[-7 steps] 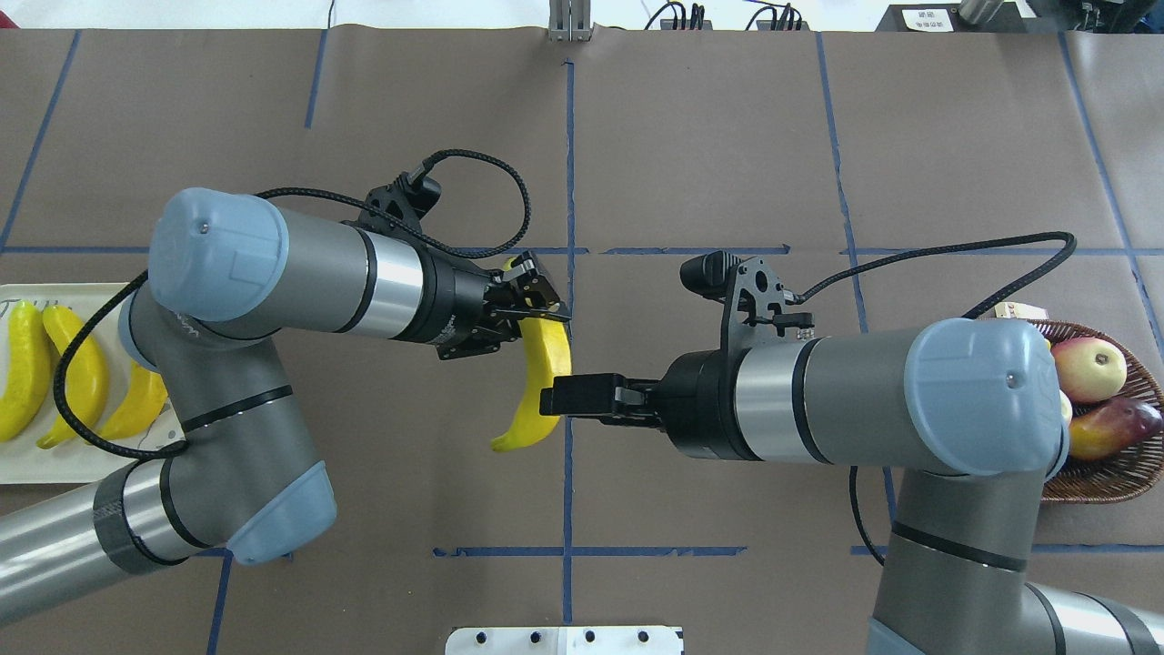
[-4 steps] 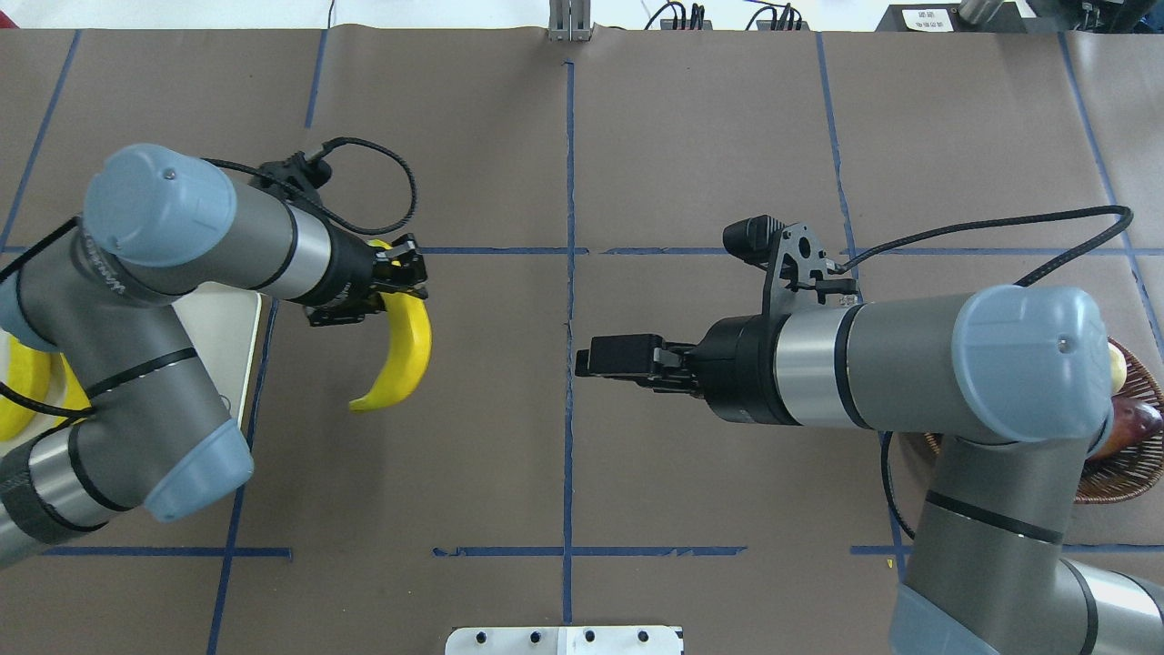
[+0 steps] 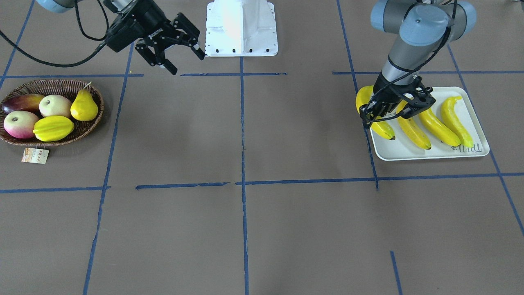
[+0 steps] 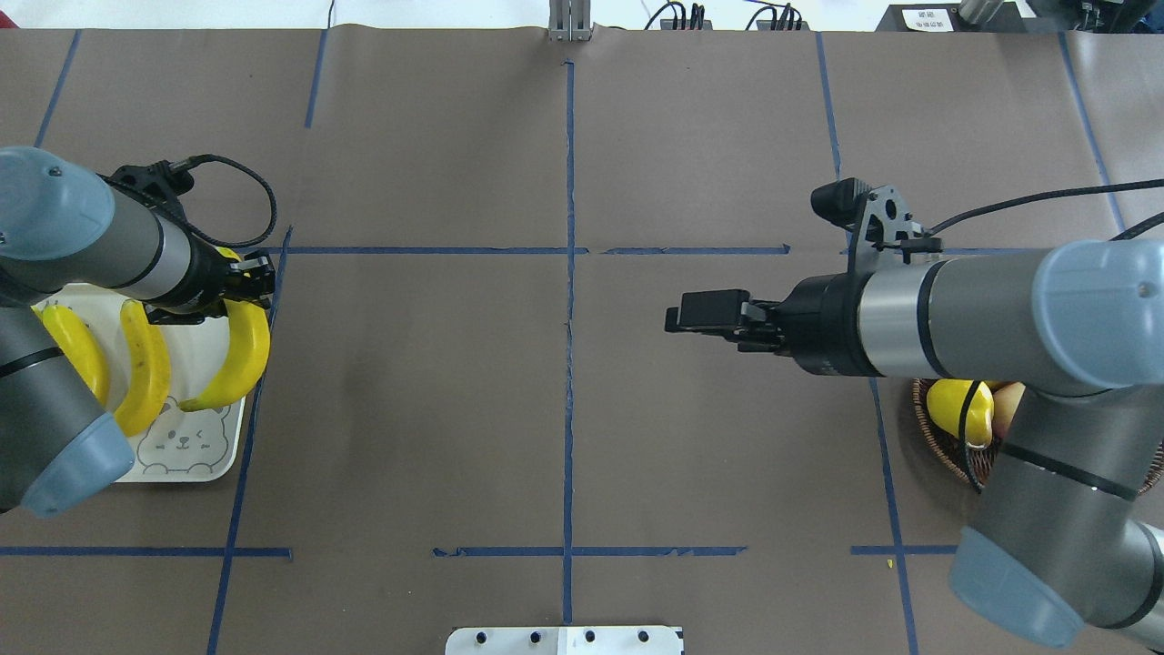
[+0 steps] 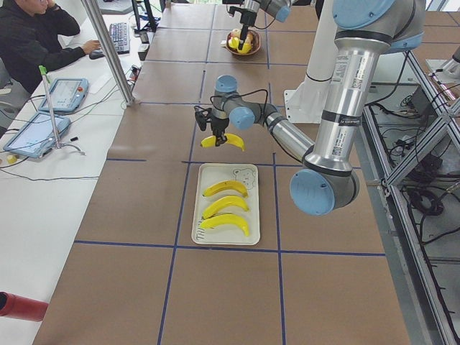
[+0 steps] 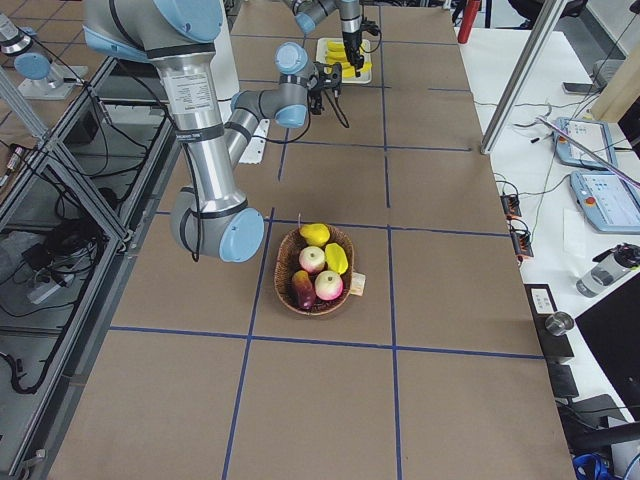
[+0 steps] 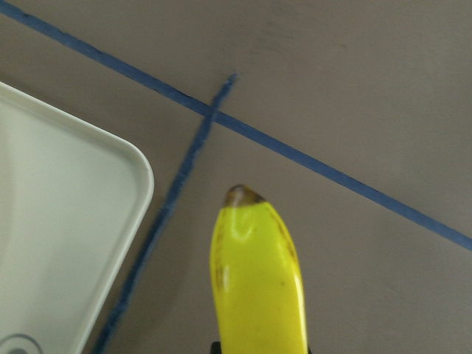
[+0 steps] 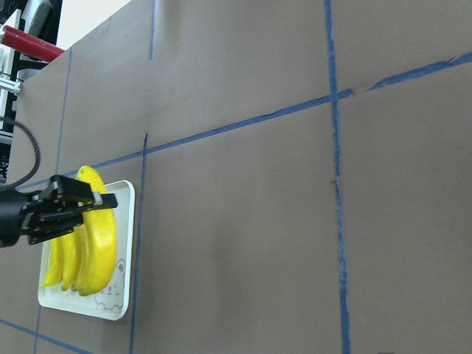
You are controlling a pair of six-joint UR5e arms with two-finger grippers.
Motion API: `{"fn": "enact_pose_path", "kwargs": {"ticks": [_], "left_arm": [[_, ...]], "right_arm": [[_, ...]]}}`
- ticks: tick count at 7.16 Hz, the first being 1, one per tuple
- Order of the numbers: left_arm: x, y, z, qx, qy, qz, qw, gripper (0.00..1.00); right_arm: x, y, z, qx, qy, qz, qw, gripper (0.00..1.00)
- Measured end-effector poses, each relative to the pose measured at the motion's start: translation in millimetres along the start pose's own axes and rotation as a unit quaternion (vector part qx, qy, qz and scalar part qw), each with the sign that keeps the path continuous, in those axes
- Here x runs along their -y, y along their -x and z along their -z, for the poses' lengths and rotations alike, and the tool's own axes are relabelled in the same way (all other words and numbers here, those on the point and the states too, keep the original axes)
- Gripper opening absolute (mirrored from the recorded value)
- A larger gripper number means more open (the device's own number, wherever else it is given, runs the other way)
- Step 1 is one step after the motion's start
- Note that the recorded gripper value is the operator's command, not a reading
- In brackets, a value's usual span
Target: Transfer all bananas from basket to plate
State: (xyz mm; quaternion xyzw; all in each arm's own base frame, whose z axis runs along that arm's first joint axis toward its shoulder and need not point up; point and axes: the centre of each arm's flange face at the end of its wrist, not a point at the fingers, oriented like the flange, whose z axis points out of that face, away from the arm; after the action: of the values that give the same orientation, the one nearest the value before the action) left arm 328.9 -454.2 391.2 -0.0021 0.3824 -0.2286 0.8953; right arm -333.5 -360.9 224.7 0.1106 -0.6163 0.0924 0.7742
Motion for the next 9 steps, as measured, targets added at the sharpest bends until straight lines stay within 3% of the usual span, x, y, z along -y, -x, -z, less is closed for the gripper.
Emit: {"fn": "enact_pose_path", "kwargs": {"ticks": [2, 4, 5, 6, 7, 9], "left_arm": [[10.7, 24.6, -20.3, 0.028, 0.001, -0.004, 0.9996, 0.0], [13.4, 40.2, -33.0, 0.044, 0.004, 0.0, 0.999, 0.0], [15.1, 46.4, -39.9, 0.052, 0.005, 0.003, 0.9986, 0.12], [16.4, 53.8, -47.8, 0.062, 0.007, 0.005, 0.9981, 0.99], [17.5, 63.2, -54.3, 0.071, 0.009, -0.003, 0.9975, 1.0], [19.0, 73.8, -53.6, 0.074, 0.002, -0.031, 0.9968, 1.0]], "right_arm": [[66.8, -64.2, 38.7, -0.075, 0.002, 0.053, 0.9958, 1.0], [119.2, -120.2, 80.4, -0.16, 0.027, 0.122, 0.9793, 1.0], [137.9, -141.6, 99.4, -0.191, 0.041, 0.145, 0.9699, 1.0], [150.6, -158.6, 114.9, -0.213, 0.056, 0.161, 0.9621, 1.0], [159.4, -171.0, 126.7, -0.226, 0.064, 0.17, 0.9569, 1.0], [168.5, -191.5, 142.5, -0.236, 0.071, 0.17, 0.9542, 1.0]]}}
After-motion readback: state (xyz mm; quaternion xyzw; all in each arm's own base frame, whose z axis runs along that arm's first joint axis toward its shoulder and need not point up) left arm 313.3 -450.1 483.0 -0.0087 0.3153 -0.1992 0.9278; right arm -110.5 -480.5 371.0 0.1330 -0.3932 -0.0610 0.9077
